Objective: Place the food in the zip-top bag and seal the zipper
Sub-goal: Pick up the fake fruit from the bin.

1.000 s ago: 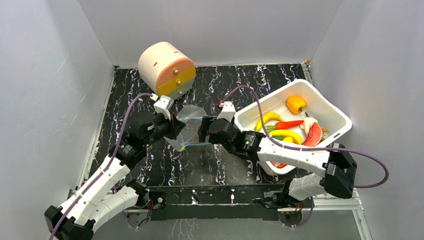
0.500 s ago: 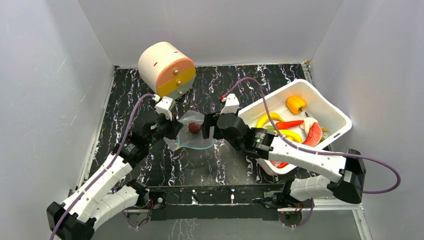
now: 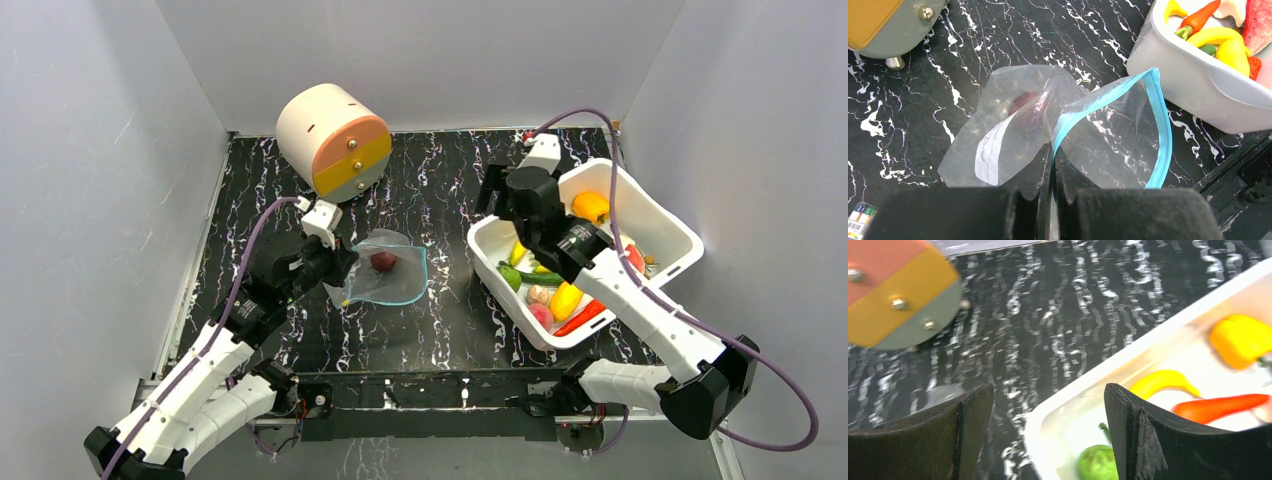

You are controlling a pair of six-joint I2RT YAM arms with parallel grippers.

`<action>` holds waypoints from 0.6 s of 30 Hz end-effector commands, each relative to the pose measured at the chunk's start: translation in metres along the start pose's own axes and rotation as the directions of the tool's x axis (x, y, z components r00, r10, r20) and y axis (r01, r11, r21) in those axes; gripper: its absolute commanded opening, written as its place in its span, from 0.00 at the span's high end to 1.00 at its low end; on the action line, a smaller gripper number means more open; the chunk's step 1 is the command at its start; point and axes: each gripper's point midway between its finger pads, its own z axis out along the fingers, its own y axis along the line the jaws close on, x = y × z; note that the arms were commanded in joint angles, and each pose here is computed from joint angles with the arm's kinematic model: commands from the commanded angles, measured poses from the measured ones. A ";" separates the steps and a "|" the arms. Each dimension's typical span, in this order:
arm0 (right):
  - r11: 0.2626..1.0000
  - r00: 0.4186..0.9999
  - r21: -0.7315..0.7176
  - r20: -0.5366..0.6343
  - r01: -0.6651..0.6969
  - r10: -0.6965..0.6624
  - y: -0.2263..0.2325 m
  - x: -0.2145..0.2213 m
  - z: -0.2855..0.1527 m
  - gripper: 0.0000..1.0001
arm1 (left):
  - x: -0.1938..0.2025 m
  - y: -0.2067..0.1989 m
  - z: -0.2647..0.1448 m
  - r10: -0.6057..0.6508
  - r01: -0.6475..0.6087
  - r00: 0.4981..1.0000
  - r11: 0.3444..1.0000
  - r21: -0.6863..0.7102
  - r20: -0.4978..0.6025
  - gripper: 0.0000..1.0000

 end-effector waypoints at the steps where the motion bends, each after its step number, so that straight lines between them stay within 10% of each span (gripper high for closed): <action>1: 0.987 0.995 0.146 0.053 0.073 -0.081 -0.052 -0.026 0.004 0.20 | 0.001 -0.004 -0.006 0.035 -0.035 0.999 0.999 0.030 0.000 1.00; 6: 0.956 0.992 0.280 0.052 0.093 -0.112 -0.104 -0.024 0.027 0.21 | 0.002 -0.012 -0.012 0.067 -0.067 0.998 0.994 0.082 -0.001 1.00; 18: 0.850 0.951 0.428 0.108 -0.307 0.289 -0.170 0.004 0.043 0.30 | 0.003 -0.014 -0.021 0.082 -0.085 0.996 0.991 0.104 0.035 1.00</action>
